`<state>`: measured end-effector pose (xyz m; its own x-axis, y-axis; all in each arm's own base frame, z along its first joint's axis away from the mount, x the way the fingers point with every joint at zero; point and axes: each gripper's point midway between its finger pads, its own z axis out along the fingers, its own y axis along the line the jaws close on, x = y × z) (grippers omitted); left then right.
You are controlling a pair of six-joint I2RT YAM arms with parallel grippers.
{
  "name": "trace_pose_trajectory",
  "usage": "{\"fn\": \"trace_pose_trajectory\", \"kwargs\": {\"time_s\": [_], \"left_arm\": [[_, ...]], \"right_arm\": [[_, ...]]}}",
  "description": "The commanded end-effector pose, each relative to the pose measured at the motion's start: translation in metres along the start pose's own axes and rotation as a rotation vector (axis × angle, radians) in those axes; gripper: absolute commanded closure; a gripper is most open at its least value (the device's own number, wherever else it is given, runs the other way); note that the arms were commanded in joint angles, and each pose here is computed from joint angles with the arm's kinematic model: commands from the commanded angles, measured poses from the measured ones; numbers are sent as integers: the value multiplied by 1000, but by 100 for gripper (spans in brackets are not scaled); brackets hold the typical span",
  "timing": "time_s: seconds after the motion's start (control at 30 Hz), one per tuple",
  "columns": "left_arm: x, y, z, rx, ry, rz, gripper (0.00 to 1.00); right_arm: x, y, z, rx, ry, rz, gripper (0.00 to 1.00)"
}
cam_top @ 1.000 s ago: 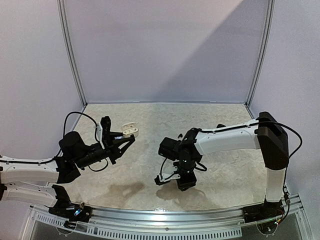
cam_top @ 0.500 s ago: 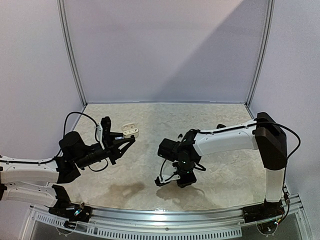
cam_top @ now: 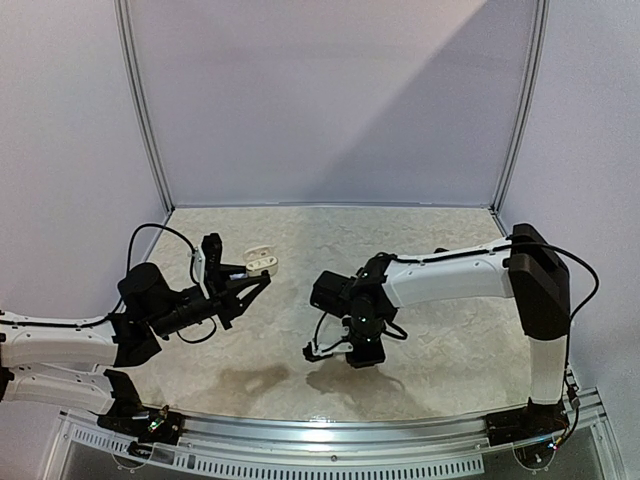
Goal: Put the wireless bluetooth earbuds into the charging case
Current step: Pick up the right earbud from the corner of the board, then insert the right earbud into the right side groove of the charging case.
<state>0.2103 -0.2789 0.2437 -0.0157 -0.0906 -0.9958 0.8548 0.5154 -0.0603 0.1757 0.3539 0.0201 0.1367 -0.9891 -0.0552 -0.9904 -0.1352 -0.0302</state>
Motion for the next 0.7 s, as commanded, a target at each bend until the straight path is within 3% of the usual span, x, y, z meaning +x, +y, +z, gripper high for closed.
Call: {"fn": "trace_pose_trajectory", "kwargs": {"time_s": [0.0, 0.2, 0.4, 0.47, 0.67], "left_arm": [[-13, 5, 1, -26, -32, 27, 100], [-23, 15, -1, -90, -75, 66, 100], [-36, 9, -6, -71, -147, 133, 100], [-39, 7, -7, -66, -162, 179, 100], [-50, 8, -11, -109, -198, 343, 100]], "right_arm": [[-25, -30, -46, 95, -171, 200, 98], [-57, -79, -157, 282, -570, 548, 100], [-75, -106, -294, 437, -1099, 779, 100], [-88, -100, -329, 476, -1237, 759, 100], [-130, -77, -376, 492, -1449, 547, 100]]}}
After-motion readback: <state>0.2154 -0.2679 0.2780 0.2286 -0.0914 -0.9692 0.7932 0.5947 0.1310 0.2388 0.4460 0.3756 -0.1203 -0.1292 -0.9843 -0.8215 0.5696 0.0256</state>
